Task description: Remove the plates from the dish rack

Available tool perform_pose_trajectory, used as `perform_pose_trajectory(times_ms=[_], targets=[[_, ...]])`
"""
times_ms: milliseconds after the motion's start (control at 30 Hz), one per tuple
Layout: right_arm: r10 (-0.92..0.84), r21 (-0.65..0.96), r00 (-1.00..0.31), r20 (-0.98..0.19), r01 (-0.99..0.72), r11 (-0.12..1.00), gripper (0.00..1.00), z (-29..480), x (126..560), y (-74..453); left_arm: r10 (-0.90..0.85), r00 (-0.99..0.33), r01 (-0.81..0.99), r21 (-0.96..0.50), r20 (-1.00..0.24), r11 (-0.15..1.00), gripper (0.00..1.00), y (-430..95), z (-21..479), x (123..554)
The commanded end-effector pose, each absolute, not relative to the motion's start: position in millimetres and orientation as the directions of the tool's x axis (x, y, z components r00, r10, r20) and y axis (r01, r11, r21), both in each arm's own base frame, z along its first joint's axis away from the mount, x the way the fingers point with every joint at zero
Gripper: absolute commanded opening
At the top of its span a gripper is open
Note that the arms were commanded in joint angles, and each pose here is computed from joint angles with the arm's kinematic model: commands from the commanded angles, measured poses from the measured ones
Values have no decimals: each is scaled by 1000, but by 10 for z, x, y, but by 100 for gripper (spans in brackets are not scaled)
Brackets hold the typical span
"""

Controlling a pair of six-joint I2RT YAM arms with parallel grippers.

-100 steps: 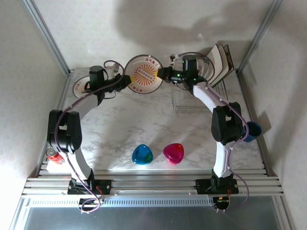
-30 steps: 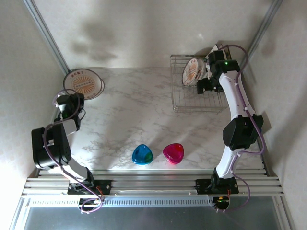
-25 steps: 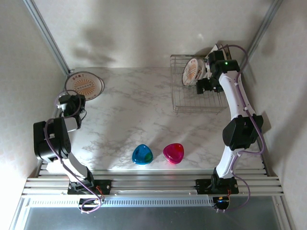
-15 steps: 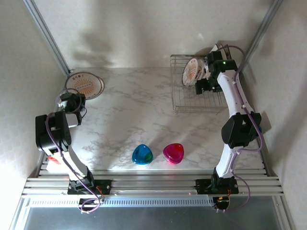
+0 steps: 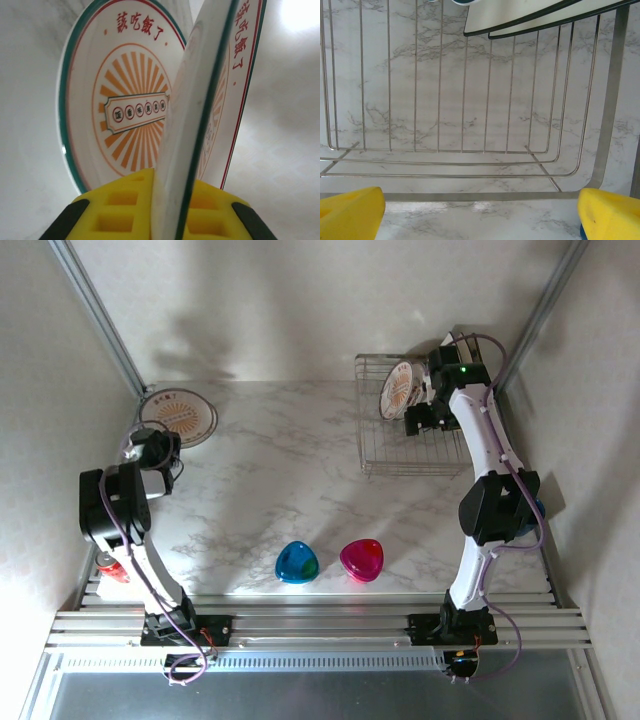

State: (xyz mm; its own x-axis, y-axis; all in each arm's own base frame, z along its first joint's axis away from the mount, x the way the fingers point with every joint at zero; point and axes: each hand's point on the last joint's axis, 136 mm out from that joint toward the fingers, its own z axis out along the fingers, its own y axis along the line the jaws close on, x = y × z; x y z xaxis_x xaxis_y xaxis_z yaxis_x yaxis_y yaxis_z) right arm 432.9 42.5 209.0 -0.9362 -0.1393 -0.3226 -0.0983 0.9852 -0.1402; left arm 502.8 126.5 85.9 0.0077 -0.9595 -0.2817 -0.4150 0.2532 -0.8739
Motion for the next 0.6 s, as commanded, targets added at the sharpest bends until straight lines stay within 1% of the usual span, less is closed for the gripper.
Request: perform_pose_trajectory(times_ms=[0, 567], targets=[[-153, -137, -933, -325, -114, 984, 99, 2122, 4328, 467, -951, 35, -358, -893, -306, 274, 0, 1288, 1059, 5192], [-160, -134, -934, -321, -122, 983, 99, 2072, 4325, 478, -955, 18, -414, -872, -296, 262, 0, 1266, 829, 5243]])
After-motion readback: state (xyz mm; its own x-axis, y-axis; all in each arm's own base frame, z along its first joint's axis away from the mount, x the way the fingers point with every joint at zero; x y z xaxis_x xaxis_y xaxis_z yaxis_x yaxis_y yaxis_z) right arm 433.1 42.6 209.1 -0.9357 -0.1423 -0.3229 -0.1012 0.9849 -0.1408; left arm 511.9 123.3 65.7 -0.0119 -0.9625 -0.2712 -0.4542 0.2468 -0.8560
